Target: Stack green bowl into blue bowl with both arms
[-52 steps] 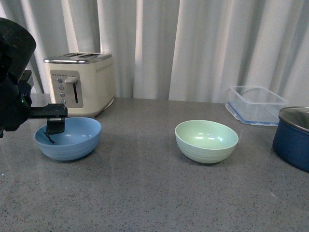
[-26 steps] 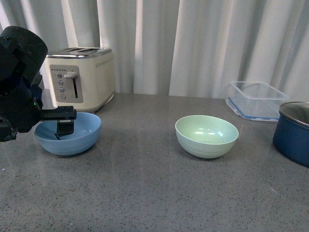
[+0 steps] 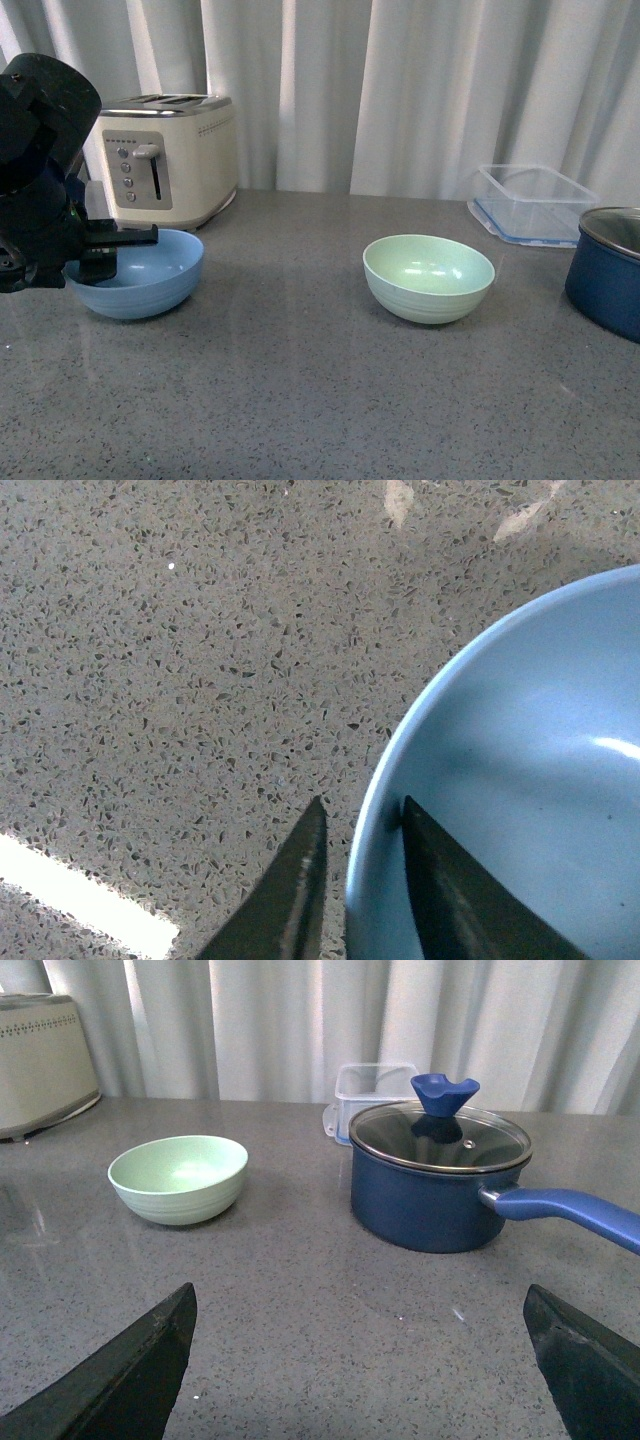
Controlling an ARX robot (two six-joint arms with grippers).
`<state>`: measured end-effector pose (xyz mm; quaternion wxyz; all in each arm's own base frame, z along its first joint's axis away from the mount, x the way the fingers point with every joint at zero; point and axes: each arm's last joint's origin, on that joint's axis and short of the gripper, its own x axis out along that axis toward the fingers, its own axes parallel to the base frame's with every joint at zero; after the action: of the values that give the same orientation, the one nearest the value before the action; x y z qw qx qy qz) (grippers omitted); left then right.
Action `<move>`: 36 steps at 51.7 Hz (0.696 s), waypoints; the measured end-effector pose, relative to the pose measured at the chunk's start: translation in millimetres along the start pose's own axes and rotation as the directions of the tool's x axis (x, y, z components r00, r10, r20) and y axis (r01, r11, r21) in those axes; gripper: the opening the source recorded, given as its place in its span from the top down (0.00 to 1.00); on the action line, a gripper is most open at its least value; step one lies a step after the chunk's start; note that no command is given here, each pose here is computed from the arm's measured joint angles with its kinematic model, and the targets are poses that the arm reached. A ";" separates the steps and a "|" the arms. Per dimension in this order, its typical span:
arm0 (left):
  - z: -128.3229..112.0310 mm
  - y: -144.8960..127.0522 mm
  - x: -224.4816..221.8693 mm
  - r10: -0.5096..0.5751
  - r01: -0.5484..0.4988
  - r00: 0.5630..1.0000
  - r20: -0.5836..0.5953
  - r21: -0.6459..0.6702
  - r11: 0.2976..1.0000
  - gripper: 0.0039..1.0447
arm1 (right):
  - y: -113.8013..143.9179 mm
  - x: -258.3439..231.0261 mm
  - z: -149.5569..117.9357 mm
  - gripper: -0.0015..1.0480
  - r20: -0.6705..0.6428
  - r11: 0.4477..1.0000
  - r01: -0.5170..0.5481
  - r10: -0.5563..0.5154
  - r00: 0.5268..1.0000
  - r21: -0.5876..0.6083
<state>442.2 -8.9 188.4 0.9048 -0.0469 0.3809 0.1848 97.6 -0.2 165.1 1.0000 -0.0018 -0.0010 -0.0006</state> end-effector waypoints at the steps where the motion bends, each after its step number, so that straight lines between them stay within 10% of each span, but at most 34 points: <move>1: -0.1 0.0 0.0 -0.001 0.001 1.000 -0.001 -0.002 1.000 0.79 | 0.0 0.0 0.0 0.10 0.000 1.000 0.000 0.000 1.000 0.000; 8: 9.1 -0.8 -6.5 -0.019 0.020 1.000 0.018 -0.039 0.999 0.97 | 0.0 0.0 0.0 0.10 0.000 1.000 0.000 0.000 1.000 0.000; 36: 39.7 -53.4 -58.1 -0.138 0.139 0.981 0.136 0.002 0.990 0.96 | 0.0 0.0 -0.1 0.10 0.000 1.000 0.000 0.000 1.000 0.000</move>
<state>451.4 -66.8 254.5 0.9391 -0.0642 0.3135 0.1256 97.6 -0.2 165.0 1.0000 -0.0018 -0.0009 -0.0006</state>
